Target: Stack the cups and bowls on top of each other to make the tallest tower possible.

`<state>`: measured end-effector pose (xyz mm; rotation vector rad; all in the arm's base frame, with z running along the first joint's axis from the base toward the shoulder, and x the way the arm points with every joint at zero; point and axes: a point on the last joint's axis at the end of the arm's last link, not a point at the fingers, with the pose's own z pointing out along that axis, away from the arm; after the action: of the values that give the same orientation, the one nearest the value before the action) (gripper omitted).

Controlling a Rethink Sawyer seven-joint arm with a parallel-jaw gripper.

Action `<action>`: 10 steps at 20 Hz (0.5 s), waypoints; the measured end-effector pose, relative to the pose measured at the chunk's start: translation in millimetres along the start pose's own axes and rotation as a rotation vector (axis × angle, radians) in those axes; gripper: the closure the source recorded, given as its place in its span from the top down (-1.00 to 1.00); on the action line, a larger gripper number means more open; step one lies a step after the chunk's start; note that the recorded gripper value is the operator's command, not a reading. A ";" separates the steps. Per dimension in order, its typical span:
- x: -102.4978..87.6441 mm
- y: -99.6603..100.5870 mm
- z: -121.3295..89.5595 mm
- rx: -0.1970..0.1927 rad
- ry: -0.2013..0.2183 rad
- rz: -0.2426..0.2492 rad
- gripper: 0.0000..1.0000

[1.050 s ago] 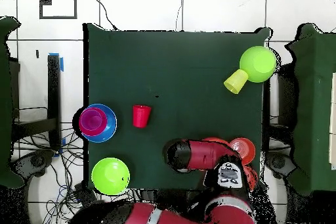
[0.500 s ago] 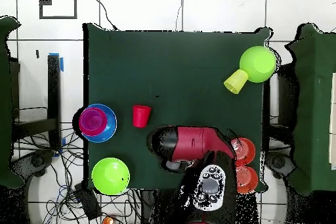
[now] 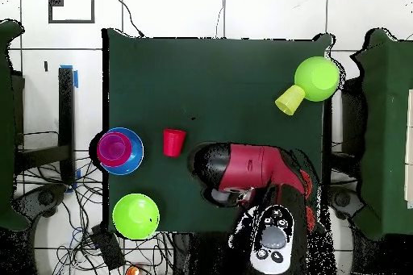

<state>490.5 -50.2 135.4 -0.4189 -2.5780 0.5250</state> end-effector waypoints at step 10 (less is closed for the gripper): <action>-11.2 -29.2 5.0 0.018 0.013 0.020 -1.00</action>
<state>491.7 -81.6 139.6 -0.4406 -2.5574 0.5502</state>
